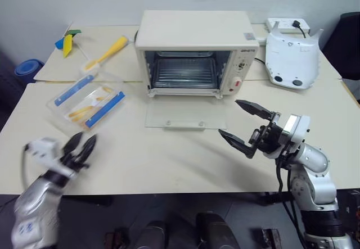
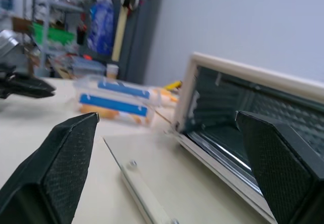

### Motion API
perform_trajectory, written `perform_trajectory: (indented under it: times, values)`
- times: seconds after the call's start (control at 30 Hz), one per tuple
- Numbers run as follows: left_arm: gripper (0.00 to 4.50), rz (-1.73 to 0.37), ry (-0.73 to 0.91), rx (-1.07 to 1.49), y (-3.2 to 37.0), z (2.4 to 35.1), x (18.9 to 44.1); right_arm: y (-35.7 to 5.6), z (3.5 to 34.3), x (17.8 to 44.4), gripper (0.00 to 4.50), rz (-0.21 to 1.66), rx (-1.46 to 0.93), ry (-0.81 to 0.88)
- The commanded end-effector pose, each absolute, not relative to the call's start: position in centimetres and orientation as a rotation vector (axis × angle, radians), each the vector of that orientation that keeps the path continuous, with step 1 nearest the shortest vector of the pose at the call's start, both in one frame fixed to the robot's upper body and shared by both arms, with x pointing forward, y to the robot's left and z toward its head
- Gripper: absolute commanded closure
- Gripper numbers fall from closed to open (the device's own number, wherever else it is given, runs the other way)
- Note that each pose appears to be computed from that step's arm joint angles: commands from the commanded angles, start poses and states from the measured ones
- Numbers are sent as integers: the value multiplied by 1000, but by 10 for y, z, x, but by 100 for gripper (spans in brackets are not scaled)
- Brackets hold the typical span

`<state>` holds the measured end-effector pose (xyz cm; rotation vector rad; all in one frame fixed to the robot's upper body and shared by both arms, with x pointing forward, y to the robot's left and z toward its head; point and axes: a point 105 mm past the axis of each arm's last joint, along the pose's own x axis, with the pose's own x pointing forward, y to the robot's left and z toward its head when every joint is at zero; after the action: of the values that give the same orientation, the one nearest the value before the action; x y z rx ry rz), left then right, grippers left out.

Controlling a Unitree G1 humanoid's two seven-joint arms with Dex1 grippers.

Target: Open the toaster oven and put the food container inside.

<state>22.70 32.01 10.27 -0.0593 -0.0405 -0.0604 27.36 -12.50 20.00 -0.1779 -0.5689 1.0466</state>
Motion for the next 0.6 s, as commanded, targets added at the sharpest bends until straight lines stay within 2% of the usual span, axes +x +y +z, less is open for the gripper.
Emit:
perform_trajectory:
  times: [0.03,0.13,0.27,0.43,0.6]
  values:
    - [96,122,-109,-63,348,123,192,-109,204,268,0,1125,-203,-626]
    - [2,241,-130,-70,360,132,182,-107,198,271,0,1147,-236,-626]
    - [2,232,-129,-139,350,148,202,-109,191,279,0,1151,-267,-616]
    - [2,265,38,-373,345,160,262,-111,185,285,0,1167,-292,-590]
    - [2,338,120,-432,354,179,298,-105,184,284,0,1181,-305,-593]
